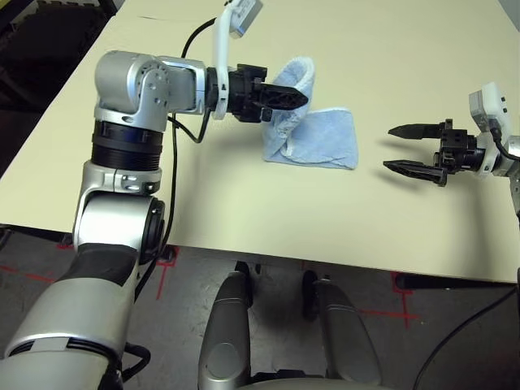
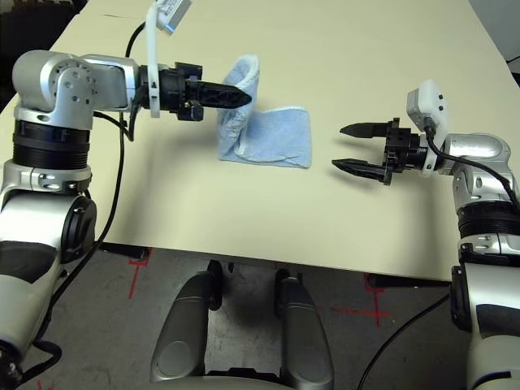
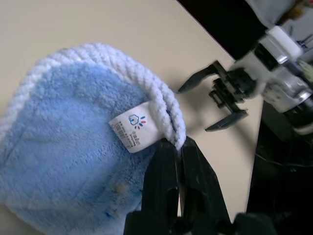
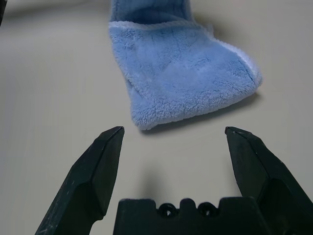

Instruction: Fold the towel and set it aside.

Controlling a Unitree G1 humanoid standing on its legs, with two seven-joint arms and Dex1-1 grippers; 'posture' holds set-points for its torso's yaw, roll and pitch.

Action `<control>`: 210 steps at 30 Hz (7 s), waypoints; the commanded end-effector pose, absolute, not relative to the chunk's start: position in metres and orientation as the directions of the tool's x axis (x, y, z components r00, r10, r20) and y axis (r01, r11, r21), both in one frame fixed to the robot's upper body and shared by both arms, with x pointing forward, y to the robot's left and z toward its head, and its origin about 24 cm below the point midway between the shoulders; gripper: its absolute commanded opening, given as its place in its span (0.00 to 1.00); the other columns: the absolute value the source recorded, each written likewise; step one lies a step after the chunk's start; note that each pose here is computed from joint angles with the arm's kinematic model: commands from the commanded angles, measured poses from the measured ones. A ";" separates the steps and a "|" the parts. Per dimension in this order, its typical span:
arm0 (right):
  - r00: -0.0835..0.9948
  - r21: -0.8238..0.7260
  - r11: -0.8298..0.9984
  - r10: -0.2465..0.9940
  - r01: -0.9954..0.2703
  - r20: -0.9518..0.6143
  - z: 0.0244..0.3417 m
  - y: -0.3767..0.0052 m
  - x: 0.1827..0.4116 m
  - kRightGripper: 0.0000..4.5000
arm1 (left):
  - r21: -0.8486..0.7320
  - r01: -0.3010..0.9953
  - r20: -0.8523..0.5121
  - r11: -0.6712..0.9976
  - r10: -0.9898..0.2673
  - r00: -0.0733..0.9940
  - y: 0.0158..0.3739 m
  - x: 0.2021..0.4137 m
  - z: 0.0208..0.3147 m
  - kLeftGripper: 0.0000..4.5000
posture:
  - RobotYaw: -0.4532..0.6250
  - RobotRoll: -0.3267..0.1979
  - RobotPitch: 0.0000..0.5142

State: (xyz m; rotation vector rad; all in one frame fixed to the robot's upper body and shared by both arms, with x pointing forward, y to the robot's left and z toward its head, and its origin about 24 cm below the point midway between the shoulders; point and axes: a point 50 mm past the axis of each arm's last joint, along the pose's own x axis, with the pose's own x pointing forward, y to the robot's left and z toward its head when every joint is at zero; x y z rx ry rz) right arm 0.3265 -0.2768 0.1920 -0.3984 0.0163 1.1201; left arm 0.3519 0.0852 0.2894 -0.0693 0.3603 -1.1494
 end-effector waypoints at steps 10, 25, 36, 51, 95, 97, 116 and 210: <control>0.470 -0.303 0.401 0.858 -0.865 -0.207 0.190 -0.283 0.325 1.00 | -0.256 0.939 -0.243 0.228 -0.956 0.166 0.052 0.333 0.303 0.01 | 0.47 0.62 0.51; 0.489 -0.314 0.417 0.849 -0.853 -0.201 0.191 -0.285 0.323 1.00 | -0.212 0.906 -0.352 0.366 -0.894 0.279 0.040 0.348 0.265 0.01 | 0.46 0.62 0.51; 0.498 -0.323 0.423 0.844 -0.847 -0.201 0.192 -0.285 0.323 1.00 | -0.210 0.926 -0.339 0.312 -0.912 0.231 0.020 0.345 0.267 0.01 | 0.45 0.62 0.50; 0.500 -0.333 0.422 0.842 -0.844 -0.201 0.194 -0.284 0.323 1.00 | -0.231 0.929 -0.369 0.290 -0.909 0.192 0.009 0.340 0.254 0.24 | 0.44 0.62 0.49; 0.323 -0.343 0.272 0.941 -0.899 -0.101 0.213 -0.233 0.353 0.00 | 0.253 0.963 -0.097 0.088 -0.989 0.116 0.147 0.366 0.242 0.87 | 0.48 0.62 0.51; 0.323 -0.345 0.272 0.941 -0.898 -0.100 0.214 -0.233 0.353 0.00 | 0.274 0.959 -0.093 0.078 -0.990 0.107 0.147 0.366 0.242 0.69 | 0.48 0.62 0.50; 0.267 -0.278 0.239 0.961 -0.930 -0.070 0.189 -0.194 0.358 0.00 | 0.298 0.953 -0.079 0.060 -0.993 0.088 0.104 0.373 0.222 0.01 | 0.50 0.62 0.50; 0.589 0.088 0.583 0.793 -0.808 0.157 0.226 -0.248 0.361 0.11 | 0.264 0.931 -0.064 0.252 -0.959 0.278 0.159 0.383 0.241 0.14 | 0.43 0.62 0.51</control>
